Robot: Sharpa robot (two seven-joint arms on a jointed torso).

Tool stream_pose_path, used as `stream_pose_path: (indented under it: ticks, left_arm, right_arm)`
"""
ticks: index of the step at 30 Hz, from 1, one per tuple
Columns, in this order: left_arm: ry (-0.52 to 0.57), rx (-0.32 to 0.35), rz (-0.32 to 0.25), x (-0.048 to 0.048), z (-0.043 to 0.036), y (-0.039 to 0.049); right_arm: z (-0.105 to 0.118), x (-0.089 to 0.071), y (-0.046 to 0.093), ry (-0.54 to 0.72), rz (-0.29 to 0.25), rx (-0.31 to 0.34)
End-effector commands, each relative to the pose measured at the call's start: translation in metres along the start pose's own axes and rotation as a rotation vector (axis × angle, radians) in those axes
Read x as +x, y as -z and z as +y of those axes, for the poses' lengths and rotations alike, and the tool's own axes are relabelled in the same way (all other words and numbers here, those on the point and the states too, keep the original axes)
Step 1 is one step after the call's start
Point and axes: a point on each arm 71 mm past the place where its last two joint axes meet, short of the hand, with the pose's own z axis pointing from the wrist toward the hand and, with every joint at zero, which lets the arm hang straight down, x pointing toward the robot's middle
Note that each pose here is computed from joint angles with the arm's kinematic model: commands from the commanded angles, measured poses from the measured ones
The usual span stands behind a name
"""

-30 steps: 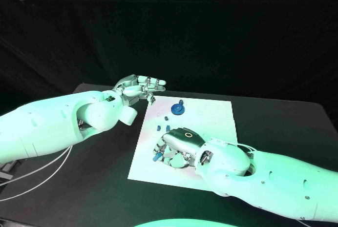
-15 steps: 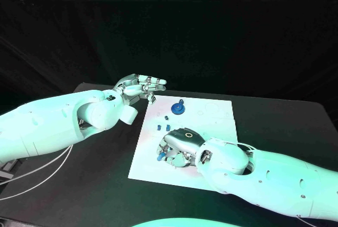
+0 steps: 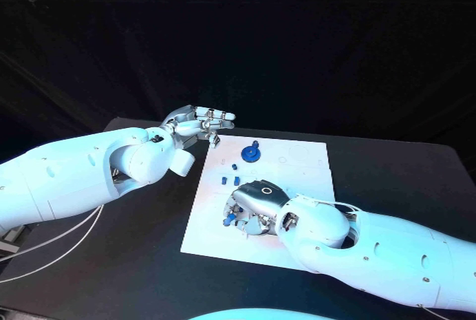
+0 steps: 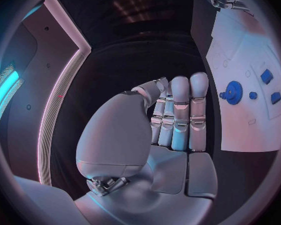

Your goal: Assemble the parts on the task board

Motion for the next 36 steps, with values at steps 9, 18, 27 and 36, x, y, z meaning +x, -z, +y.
stream_pose_path:
  ticks: [9,18,27,36]
  left_arm:
    - [-0.005,0.006,0.025,0.0032,-0.0006,-0.0009]
    - [-0.005,0.006,0.027,0.0039,-0.0006,-0.0013]
    - [-0.005,0.003,0.028,0.0037,-0.0004,-0.0012]
    - [-0.005,0.0,0.027,0.0028,-0.0003,-0.0004]
  right_arm:
    - [0.004,0.002,-0.003,0.059,0.031,0.009]
    - [0.009,0.005,-0.007,0.043,0.04,-0.012]
    - [0.007,0.004,-0.007,0.039,0.011,0.004]
    - [0.006,-0.005,0.005,0.014,-0.088,0.0]
